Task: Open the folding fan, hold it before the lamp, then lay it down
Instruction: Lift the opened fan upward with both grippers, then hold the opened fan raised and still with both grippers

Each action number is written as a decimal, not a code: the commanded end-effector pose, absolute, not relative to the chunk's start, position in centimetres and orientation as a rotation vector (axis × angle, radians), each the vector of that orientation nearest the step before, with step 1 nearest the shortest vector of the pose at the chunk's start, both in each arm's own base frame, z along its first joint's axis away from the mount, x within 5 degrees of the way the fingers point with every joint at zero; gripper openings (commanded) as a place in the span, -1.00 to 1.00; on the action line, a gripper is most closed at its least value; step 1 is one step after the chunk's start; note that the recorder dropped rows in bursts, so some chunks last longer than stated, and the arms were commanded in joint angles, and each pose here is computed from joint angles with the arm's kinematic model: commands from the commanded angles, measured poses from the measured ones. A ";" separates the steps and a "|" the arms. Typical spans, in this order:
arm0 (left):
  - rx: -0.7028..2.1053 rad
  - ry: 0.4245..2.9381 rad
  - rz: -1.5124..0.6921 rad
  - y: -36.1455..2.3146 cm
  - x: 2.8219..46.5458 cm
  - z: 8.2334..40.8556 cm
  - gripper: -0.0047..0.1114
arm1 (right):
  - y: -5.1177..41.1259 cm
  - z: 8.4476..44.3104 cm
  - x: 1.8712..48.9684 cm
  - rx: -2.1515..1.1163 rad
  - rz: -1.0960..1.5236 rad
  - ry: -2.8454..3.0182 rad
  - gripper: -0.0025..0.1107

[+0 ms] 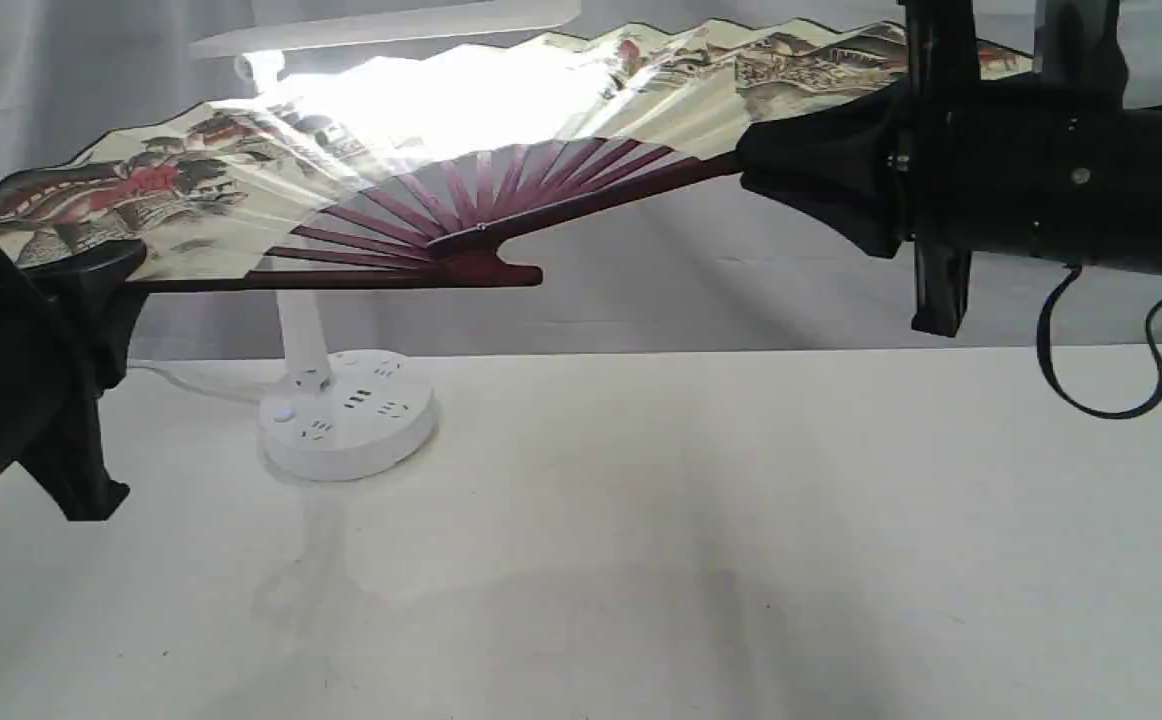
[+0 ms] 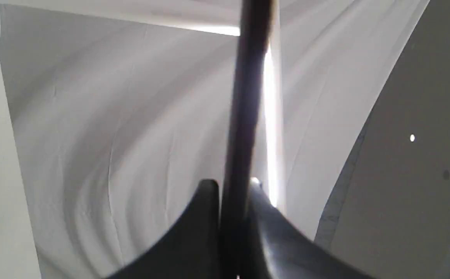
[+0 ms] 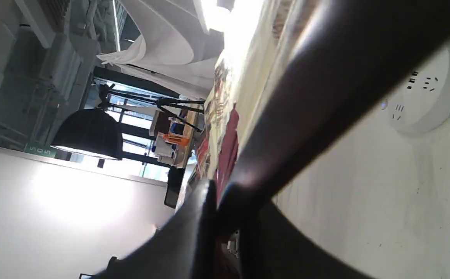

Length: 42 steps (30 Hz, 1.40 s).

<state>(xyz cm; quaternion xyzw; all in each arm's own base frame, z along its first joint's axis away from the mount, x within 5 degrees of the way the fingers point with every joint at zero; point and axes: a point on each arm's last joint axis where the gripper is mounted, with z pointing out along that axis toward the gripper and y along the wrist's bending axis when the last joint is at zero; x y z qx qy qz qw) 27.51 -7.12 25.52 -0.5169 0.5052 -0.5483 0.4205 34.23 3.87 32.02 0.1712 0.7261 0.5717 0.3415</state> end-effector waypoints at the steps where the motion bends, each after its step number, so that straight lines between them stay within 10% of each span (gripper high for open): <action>1: -1.439 1.021 -1.390 -4.9 27.6 26.2 -0.92 | 1.7 32.1 35.0 0.547 1.295 1.844 -0.96; 42: -1.480 1.012 -1.373 -5.2 29.1 25.5 -0.92 | 0.7 31.7 35.5 0.671 1.192 1.826 -0.96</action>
